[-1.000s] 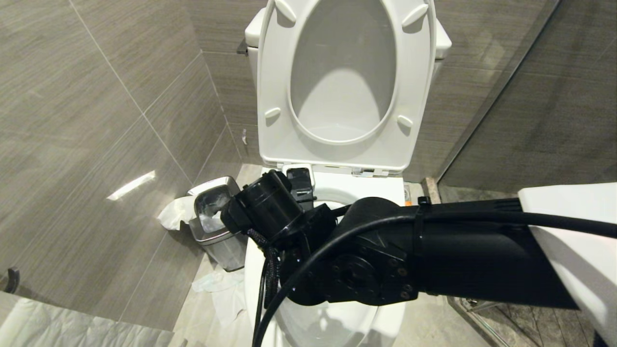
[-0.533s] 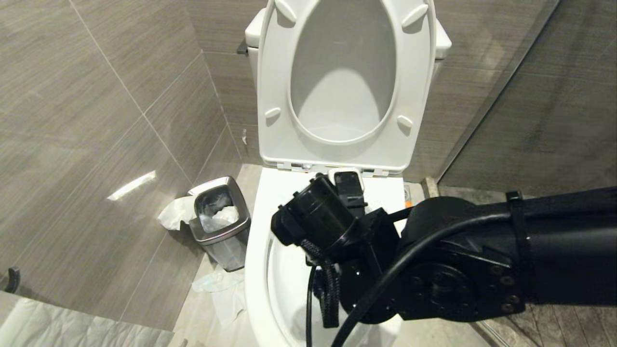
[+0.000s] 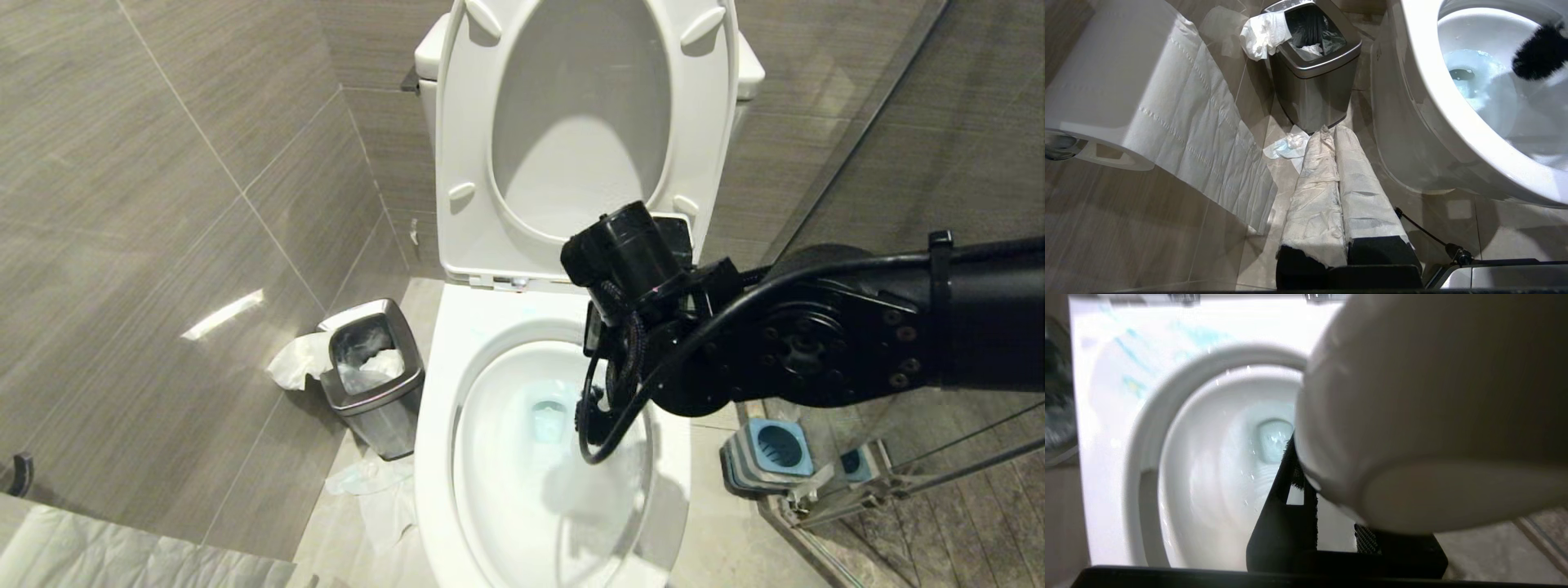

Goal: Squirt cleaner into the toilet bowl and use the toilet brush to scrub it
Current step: Scrub the toilet bowl

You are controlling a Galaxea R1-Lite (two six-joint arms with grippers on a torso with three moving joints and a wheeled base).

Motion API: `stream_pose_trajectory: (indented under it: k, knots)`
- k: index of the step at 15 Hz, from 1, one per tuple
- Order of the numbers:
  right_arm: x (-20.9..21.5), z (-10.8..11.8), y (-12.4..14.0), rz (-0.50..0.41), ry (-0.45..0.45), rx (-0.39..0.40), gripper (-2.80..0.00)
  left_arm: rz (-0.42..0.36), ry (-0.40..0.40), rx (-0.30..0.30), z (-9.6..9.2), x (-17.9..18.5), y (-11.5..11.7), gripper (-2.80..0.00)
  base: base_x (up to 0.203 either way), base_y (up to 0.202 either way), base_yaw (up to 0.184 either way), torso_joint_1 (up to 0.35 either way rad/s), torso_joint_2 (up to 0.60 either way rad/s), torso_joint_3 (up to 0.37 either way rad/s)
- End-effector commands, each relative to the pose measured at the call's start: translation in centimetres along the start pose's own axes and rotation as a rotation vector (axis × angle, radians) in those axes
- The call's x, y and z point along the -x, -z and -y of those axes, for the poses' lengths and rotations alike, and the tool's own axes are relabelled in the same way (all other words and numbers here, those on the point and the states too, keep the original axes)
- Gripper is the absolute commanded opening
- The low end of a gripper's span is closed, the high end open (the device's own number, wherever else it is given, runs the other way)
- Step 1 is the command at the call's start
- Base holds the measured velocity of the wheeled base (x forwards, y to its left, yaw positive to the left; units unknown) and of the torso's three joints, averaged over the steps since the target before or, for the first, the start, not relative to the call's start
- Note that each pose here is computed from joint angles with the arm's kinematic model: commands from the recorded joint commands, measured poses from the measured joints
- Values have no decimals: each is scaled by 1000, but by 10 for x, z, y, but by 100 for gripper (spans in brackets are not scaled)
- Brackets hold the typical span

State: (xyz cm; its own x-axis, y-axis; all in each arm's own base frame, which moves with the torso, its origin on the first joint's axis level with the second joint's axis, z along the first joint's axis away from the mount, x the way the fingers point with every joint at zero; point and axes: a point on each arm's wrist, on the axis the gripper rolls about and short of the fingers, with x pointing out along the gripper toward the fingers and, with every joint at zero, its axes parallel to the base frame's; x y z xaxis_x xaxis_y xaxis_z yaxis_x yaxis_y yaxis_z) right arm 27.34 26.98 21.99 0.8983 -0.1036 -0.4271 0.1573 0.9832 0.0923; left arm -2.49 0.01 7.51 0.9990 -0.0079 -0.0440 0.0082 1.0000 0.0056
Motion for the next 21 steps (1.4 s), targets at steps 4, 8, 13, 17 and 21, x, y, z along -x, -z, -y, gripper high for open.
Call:
stream_pose_trajectory:
  k: [4, 8, 13, 17, 21]
  knots:
    - [-37, -35, -2, 33, -1, -47, -280, -2, 0, 0, 0, 0, 0, -280, 0, 0, 0, 0, 0, 0]
    - [-47, -64, 5, 47, -49, -37, -280, -2, 0, 0, 0, 0, 0, -280, 0, 0, 0, 0, 0, 0]
    - [-17, -86, 25, 17, -143, 20, -280, -2, 0, 0, 0, 0, 0, -280, 0, 0, 0, 0, 0, 0]
    - [27, -86, 48, -43, -197, 93, -280, -2, 0, 0, 0, 0, 0, -280, 0, 0, 0, 0, 0, 0]
    - [58, -59, 64, -91, -202, 150, -280, -2, 0, 0, 0, 0, 0, -280, 0, 0, 0, 0, 0, 0]
